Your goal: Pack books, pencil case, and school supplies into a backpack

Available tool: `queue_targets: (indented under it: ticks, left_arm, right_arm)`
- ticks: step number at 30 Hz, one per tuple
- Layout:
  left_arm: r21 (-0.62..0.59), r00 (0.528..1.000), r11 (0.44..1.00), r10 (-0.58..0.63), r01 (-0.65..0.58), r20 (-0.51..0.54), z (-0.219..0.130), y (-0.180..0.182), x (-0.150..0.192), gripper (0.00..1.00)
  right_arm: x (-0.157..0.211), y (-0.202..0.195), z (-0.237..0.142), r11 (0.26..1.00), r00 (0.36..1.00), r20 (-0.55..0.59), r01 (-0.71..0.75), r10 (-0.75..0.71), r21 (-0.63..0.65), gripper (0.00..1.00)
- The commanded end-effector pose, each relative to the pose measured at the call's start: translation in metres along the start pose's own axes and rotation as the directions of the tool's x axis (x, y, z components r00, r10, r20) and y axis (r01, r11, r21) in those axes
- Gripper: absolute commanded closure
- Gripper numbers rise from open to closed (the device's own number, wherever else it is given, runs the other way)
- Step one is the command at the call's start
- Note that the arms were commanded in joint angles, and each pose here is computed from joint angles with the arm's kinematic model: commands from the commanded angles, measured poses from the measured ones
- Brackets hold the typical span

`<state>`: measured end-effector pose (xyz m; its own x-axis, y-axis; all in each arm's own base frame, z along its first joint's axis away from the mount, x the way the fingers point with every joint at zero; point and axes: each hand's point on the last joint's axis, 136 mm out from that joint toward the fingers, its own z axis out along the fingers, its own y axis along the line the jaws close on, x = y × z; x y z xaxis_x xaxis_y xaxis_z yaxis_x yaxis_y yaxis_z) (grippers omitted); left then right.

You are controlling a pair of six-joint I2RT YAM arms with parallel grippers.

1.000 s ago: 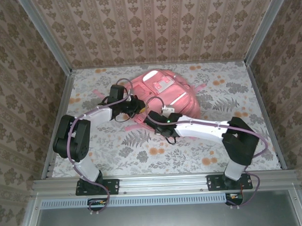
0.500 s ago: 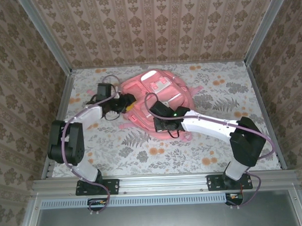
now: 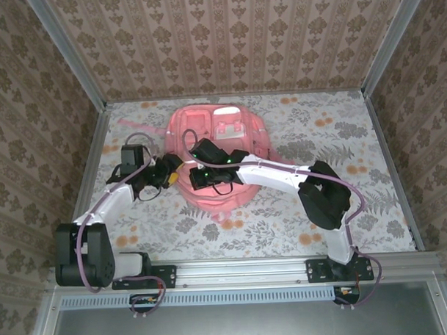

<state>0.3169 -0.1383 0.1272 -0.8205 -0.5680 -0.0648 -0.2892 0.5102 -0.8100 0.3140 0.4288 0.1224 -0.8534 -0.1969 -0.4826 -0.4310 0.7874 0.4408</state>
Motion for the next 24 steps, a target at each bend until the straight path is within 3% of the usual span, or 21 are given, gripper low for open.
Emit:
queue_targets:
  ticks: [1,13,15,17,20,24]
  left_arm:
    - [0.002,1.0,1.0,-0.017,0.017,0.027,-0.004,0.0,-0.003,0.47]
    - [0.056,0.998,0.998,-0.034,0.037,-0.048,0.018,-0.008,0.005,0.64]
    - [0.047,0.998,0.998,-0.044,0.046,-0.038,0.019,-0.005,0.004,0.72]
    - [0.019,0.999,0.998,-0.053,0.053,0.002,0.018,0.002,-0.001,0.87]
    - [-0.007,0.998,0.999,-0.049,0.05,0.048,0.015,0.008,-0.007,0.98]
    - [-0.016,0.997,0.999,-0.044,0.045,0.063,0.013,0.011,-0.011,1.0]
  right_arm:
    - [-0.009,0.032,-0.002,0.992,1.0,0.01,0.028,-0.027,-0.122,1.0]
    - [-0.004,0.031,-0.005,0.992,1.0,-0.002,0.03,-0.031,-0.12,1.0]
    - [-0.001,0.025,-0.008,0.995,0.999,-0.005,0.033,-0.033,-0.091,1.0]
    - [0.004,0.013,-0.015,0.999,0.999,-0.007,0.033,-0.034,-0.03,1.0]
    - [0.01,-0.014,-0.032,0.995,0.999,0.008,0.033,-0.034,0.098,1.0]
    - [0.022,-0.062,-0.062,0.957,0.999,0.026,0.03,-0.039,0.29,1.0]
